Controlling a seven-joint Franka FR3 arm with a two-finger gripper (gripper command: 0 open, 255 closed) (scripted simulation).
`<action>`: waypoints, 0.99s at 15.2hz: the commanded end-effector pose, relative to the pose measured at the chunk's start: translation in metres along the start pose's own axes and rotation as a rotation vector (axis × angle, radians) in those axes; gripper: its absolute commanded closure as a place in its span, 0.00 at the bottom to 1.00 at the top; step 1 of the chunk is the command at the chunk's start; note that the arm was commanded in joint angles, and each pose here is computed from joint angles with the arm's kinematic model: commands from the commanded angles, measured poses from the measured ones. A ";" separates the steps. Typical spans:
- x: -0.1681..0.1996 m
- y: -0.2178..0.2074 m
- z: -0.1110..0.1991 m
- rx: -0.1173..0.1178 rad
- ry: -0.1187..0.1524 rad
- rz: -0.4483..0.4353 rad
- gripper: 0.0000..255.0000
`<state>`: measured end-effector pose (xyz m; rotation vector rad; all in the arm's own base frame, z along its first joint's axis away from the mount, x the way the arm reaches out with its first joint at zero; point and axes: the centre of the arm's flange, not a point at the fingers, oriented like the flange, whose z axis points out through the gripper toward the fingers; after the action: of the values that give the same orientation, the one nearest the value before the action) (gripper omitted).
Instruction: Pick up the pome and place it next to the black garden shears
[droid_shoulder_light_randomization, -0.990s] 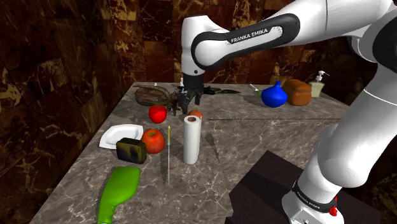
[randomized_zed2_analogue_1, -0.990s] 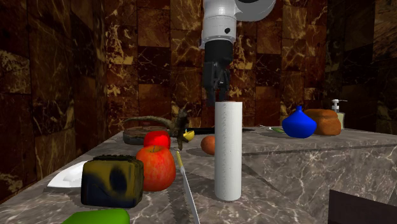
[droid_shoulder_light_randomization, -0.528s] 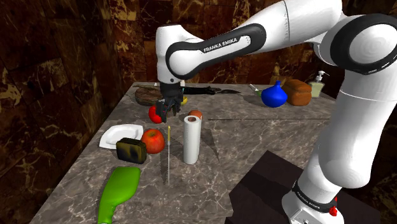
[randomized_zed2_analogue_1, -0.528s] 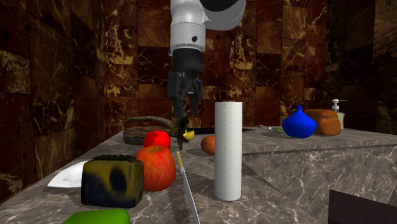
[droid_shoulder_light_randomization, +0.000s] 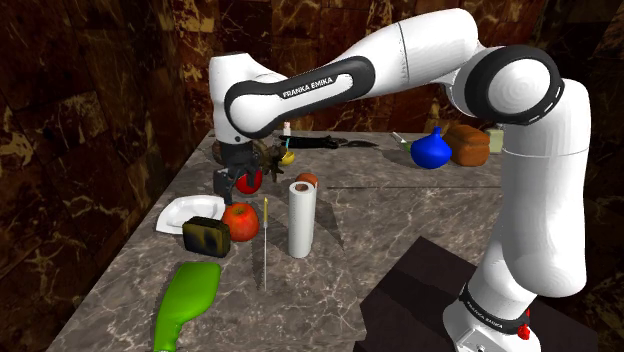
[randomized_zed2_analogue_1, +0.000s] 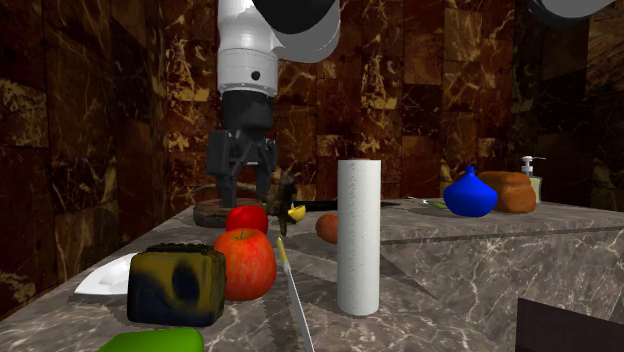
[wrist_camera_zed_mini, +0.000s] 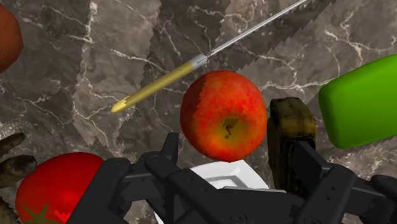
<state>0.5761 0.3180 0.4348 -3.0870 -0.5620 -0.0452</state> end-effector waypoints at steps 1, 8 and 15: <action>0.002 -0.002 0.009 0.001 0.000 -0.001 0.00; 0.002 -0.002 0.033 0.001 0.000 -0.001 0.00; 0.002 -0.002 0.033 0.001 0.000 -0.001 1.00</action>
<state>0.5781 0.3205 0.4015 -3.0859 -0.5638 -0.0453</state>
